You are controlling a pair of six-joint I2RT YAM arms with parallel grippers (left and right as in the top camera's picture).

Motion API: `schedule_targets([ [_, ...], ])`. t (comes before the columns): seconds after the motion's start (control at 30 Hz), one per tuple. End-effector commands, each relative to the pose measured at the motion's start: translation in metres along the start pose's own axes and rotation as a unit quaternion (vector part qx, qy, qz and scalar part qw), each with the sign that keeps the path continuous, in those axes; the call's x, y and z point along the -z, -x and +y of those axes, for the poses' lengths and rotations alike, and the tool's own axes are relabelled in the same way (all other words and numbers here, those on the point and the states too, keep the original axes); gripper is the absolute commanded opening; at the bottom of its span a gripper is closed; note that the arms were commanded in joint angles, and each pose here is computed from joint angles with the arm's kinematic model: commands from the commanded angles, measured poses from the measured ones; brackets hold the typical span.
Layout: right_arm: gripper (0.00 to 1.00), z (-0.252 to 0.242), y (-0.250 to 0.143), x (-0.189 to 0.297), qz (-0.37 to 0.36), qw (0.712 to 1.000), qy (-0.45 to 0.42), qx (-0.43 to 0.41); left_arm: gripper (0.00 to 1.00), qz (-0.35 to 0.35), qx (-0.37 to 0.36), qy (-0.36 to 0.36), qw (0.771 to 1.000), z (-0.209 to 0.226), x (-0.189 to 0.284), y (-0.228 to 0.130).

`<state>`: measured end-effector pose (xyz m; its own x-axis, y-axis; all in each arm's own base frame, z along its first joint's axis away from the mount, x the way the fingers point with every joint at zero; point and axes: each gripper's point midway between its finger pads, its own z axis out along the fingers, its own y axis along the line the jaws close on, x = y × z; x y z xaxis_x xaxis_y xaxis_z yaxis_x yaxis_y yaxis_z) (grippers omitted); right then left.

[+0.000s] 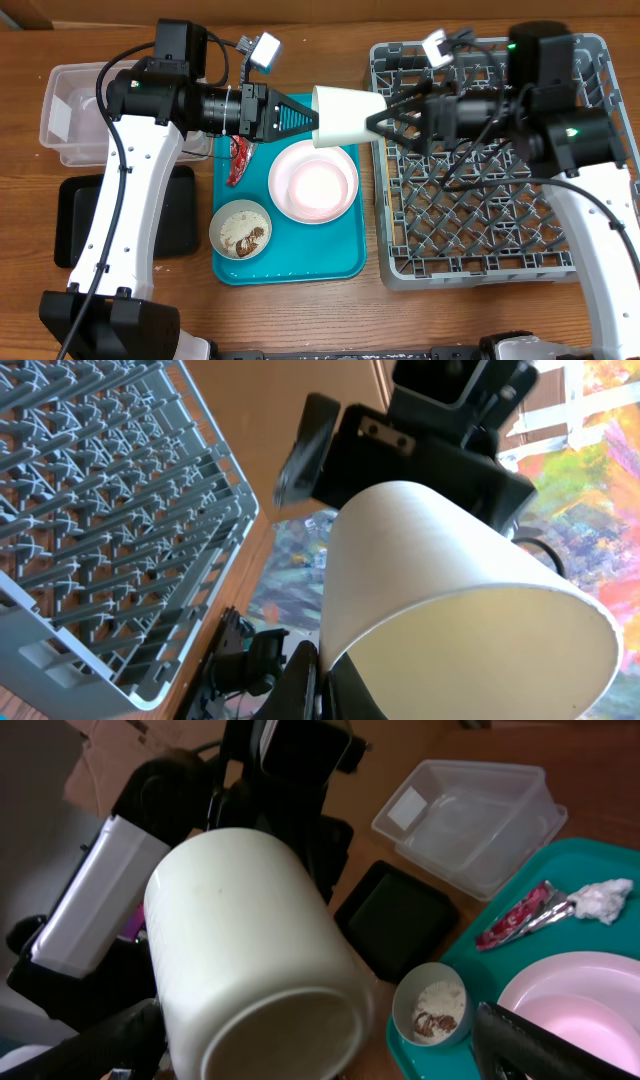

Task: Sort waste into correct bins and load items into the dishwasher
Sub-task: 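Lift the cup and hand it from left gripper to right gripper, then lower the cup into the dish rack with the right gripper and release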

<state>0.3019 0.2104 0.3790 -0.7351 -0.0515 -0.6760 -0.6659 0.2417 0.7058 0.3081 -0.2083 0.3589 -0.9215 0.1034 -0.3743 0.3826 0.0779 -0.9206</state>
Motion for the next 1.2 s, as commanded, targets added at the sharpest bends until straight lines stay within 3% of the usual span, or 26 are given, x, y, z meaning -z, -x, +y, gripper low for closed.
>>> schedule_targets([
  [0.0,1.0,0.022,0.005,0.011,-0.004,0.999,0.048,0.021,0.04,0.002,-0.028,-0.024,0.999,-0.016,-0.001,-0.001],
  [0.43,0.99,0.054,-0.009,-0.018,0.034,0.992,0.109,0.054,0.04,0.017,-0.046,-0.032,0.998,-0.02,-0.012,-0.004],
  [0.67,0.7,0.058,-0.009,-0.02,0.036,0.991,0.117,0.059,0.04,0.018,-0.044,-0.032,0.998,-0.02,-0.013,-0.005],
  [0.83,0.68,0.053,-0.006,-0.015,0.029,0.992,0.109,0.056,0.04,0.018,-0.044,-0.032,0.998,-0.02,-0.013,-0.005],
  [0.87,0.67,0.05,-0.004,-0.013,0.026,0.993,0.103,0.055,0.12,0.019,-0.043,-0.032,0.998,-0.02,-0.013,-0.005],
  [0.9,0.67,0.049,-0.003,-0.012,0.024,0.993,0.1,0.055,0.27,0.019,-0.043,-0.032,0.998,-0.02,-0.013,-0.005],
  [0.93,0.66,0.047,-0.002,-0.011,0.021,0.994,0.097,0.055,0.59,0.019,-0.043,-0.032,0.998,-0.02,-0.013,-0.005],
  [1.0,0.64,0.043,0.0,-0.006,0.015,0.994,0.09,0.053,0.96,0.019,-0.039,-0.032,0.999,-0.02,-0.013,-0.005],
  [1.17,0.62,0.012,0.009,0.019,-0.022,1.0,0.002,0.019,1.0,0.019,-0.037,-0.032,0.999,-0.02,-0.013,-0.005],
])
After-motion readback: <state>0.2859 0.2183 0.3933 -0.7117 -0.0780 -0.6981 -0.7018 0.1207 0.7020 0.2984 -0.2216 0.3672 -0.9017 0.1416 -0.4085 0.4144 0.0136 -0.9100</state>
